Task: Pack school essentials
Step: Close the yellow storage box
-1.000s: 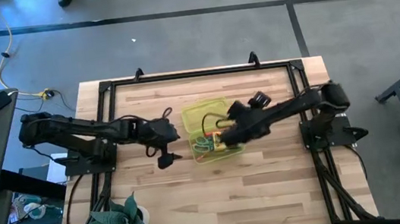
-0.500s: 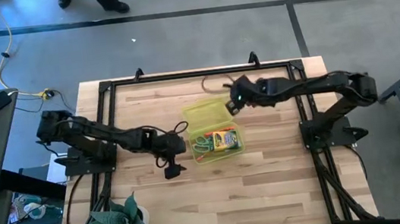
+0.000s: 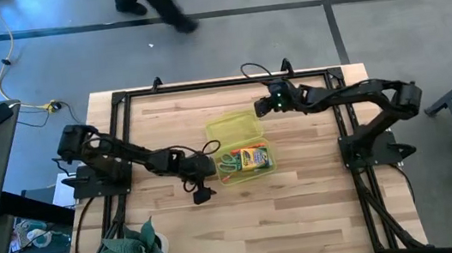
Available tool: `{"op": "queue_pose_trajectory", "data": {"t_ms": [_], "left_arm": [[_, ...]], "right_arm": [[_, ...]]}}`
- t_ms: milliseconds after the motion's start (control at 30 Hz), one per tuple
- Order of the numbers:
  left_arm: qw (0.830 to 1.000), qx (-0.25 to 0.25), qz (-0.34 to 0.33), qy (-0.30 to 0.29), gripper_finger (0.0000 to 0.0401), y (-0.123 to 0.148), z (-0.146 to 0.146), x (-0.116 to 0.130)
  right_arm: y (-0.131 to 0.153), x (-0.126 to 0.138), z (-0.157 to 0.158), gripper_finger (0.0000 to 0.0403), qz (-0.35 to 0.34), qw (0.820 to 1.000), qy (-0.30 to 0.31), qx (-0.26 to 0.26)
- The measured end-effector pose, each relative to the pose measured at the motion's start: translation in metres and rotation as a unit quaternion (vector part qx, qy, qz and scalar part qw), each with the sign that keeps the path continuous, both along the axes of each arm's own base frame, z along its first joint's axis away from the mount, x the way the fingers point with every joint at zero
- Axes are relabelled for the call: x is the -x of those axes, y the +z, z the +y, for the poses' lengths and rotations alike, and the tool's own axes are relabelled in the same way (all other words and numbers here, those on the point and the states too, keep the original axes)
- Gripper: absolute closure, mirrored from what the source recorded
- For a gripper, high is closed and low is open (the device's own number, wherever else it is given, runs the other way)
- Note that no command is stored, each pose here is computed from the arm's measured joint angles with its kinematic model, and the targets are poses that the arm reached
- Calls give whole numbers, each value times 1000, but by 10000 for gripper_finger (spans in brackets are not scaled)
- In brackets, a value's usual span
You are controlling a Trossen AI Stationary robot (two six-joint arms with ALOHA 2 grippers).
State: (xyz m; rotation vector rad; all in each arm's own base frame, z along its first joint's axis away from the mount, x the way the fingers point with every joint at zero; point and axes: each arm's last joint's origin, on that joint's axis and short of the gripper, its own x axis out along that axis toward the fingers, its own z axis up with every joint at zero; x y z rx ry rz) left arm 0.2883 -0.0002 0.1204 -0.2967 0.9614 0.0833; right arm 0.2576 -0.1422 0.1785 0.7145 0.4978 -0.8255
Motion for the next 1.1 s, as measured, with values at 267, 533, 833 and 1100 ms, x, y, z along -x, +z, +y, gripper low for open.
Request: {"op": "queue_pose_trajectory", "data": {"t_ms": [267,533,833,1100], "left_arm": [[1000,-18,-8,16,2,-3,9,-4],[999,-34,-22,23,2,-2,14,-6],[998,-35,-23,42,2,-2,27,-5],[998,-35,-22,53,2,-2,34,-4]], "right_arm": [[-25,-4,-18,217,-18,999,4,-32],[-45,-3,-37,217,-37,997,12,-60],[-63,-2,-43,217,-33,994,28,-96],[-69,-3,-42,217,-42,991,38,-118]]}}
